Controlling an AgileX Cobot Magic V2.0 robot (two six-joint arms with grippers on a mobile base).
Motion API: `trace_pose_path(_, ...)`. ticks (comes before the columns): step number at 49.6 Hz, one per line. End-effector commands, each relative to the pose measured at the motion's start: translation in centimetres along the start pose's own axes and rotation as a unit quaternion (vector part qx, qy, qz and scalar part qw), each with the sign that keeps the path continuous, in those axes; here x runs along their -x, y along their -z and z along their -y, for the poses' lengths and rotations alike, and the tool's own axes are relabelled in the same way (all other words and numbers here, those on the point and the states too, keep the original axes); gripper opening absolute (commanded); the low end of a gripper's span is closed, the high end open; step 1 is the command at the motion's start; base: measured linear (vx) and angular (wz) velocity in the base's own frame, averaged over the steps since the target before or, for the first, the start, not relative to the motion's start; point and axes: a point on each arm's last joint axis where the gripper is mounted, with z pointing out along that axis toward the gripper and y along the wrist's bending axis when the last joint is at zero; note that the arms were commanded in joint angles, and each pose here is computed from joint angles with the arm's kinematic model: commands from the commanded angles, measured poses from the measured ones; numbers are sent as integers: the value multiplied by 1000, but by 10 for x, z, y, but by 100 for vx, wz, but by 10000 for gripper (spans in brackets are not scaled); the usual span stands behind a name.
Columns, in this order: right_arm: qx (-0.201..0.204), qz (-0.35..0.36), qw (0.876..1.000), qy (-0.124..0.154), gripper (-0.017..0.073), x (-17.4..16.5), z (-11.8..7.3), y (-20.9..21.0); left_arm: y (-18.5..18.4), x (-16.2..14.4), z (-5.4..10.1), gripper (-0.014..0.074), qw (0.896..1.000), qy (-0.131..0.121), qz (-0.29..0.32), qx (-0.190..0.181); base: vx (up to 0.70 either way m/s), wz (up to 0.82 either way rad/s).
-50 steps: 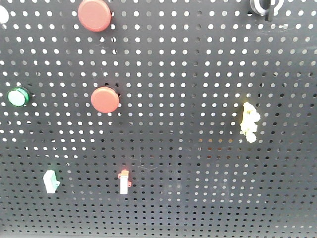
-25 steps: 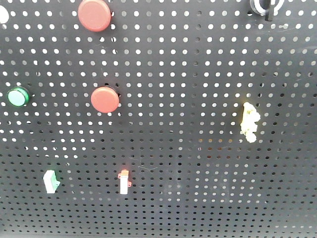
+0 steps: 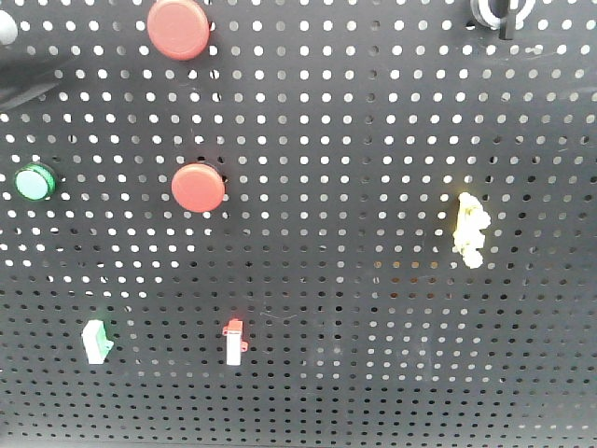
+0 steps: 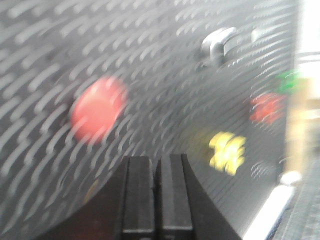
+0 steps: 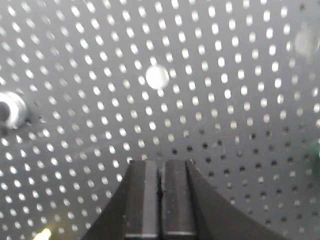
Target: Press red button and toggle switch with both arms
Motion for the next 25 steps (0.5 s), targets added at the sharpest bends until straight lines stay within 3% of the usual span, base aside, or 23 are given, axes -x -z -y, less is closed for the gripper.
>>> trace_pose_path(1,3,42,999,-2,-3,14,-2,-1,-11,20,-5,2,999,13,48,-4,0,0)
trace_pose_path(10,3,39,999,-4,-3,13,-2,-1,-33,23,-20,2,998,27,48,-3,0,0)
trace_pose_path(25,3,27,1000,-6,-3,11,-2,-1,-60,11,-49,2,997,44,49,44,0,0)
